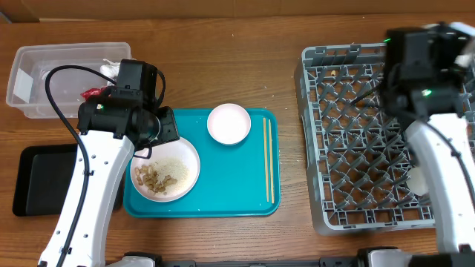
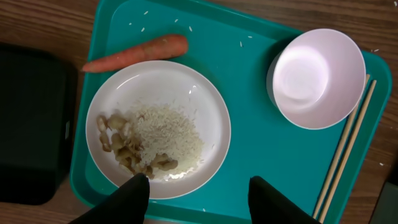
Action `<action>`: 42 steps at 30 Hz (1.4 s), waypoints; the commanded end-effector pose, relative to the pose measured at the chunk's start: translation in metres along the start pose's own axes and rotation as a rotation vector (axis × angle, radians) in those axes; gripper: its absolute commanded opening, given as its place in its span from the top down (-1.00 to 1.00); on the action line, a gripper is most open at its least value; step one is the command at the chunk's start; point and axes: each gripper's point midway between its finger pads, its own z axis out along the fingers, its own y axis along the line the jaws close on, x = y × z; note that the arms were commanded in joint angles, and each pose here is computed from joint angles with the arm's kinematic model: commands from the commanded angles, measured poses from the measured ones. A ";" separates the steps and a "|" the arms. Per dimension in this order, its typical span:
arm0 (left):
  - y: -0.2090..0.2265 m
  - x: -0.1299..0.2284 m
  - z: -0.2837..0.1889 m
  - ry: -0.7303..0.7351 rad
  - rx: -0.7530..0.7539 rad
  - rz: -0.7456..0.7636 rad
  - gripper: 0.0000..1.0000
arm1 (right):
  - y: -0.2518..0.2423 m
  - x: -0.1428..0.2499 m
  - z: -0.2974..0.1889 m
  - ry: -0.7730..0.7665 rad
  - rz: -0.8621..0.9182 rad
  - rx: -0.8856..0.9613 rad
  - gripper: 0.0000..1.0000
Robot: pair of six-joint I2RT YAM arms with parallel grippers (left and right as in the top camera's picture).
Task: Sort waste into correct bins and load items into the dishwasher
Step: 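Carry the white bowl right and set it in the rack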
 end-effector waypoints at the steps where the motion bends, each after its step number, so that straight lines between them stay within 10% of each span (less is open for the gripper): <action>1: -0.002 -0.003 -0.001 -0.004 0.003 -0.006 -0.07 | -0.029 -0.002 0.034 -0.006 0.045 0.200 0.92; 12: -0.002 -0.003 -0.001 -0.004 0.004 -0.006 -0.06 | -0.001 0.078 0.129 0.180 -0.173 0.363 0.92; 24: -0.002 -0.003 -0.001 -0.005 0.008 -0.006 -0.07 | 0.057 0.121 0.120 0.258 -0.262 0.213 0.90; 42: -0.002 -0.003 -0.001 -0.005 0.007 -0.005 -0.09 | 0.067 0.149 0.079 0.485 -0.229 -0.034 -0.21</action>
